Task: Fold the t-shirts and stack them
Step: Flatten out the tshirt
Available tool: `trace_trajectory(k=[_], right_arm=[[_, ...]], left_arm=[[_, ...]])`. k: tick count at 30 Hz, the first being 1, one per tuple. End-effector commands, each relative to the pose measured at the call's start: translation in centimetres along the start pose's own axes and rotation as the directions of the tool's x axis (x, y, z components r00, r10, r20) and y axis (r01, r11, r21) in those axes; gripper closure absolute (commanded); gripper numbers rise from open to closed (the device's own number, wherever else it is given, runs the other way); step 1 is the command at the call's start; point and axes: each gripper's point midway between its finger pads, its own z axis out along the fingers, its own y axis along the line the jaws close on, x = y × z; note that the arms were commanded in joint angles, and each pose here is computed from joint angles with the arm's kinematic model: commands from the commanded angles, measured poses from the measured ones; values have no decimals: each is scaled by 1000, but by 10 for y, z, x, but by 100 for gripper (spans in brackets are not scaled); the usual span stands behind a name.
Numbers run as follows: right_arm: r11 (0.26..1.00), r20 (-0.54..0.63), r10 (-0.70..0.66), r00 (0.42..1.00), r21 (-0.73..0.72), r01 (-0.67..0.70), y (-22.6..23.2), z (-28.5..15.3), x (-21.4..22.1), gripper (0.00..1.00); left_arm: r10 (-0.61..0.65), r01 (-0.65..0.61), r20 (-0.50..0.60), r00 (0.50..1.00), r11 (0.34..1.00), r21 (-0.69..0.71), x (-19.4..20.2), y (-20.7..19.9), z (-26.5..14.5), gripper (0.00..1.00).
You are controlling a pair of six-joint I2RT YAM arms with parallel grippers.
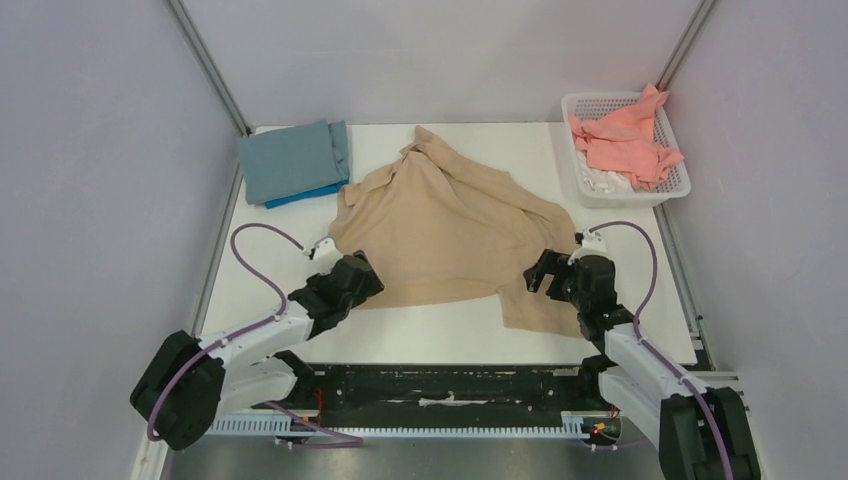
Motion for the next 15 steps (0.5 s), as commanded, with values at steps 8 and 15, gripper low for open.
trace_trajectory(k=[8, 15], right_arm=[[996, 66, 51, 997, 74, -55, -9, -24, -13, 2], [994, 8, 21, 1000, 111, -21, -12, -33, -11, 2]], left_arm=[[-2, 0, -32, 999, 998, -69, -36, -8, 41, 0], [-20, 17, -23, 1000, 993, -118, -63, -4, 17, 1]])
